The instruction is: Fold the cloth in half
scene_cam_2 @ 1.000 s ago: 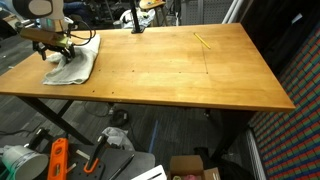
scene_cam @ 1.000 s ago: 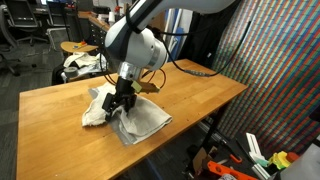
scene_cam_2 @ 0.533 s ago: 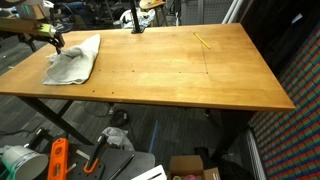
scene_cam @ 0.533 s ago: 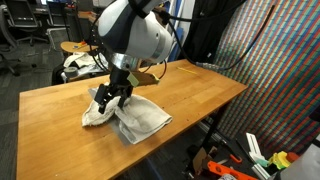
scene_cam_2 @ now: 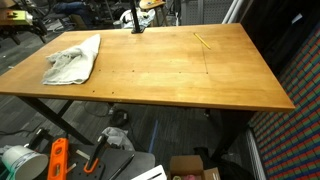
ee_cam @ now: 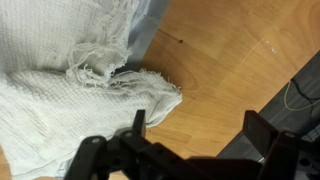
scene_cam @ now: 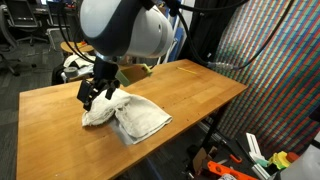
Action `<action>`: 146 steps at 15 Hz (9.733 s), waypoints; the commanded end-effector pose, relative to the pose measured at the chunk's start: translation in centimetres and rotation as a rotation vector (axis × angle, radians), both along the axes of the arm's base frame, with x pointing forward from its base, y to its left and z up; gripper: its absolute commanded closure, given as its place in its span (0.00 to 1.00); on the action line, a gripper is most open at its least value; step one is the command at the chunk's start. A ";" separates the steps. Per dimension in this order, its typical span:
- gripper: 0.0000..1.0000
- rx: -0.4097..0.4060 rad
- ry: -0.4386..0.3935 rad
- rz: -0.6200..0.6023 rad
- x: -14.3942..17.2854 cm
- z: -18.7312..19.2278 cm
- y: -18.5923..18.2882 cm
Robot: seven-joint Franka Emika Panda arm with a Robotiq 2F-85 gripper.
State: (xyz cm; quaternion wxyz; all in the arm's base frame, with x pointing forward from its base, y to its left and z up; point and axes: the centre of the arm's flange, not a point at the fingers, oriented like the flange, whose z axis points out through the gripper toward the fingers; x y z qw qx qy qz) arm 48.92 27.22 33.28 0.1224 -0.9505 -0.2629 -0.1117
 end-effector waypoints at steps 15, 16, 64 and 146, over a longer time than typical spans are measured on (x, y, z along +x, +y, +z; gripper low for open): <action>0.00 -0.344 -0.055 -0.072 -1.2 0.1 7.4; 0.00 -0.344 -0.055 -0.073 -1.2 0.1 7.4; 0.85 -0.378 0.108 -0.185 9.0 -7.5 11.0; 0.94 -0.338 0.086 -0.803 24.1 -0.2 -4.2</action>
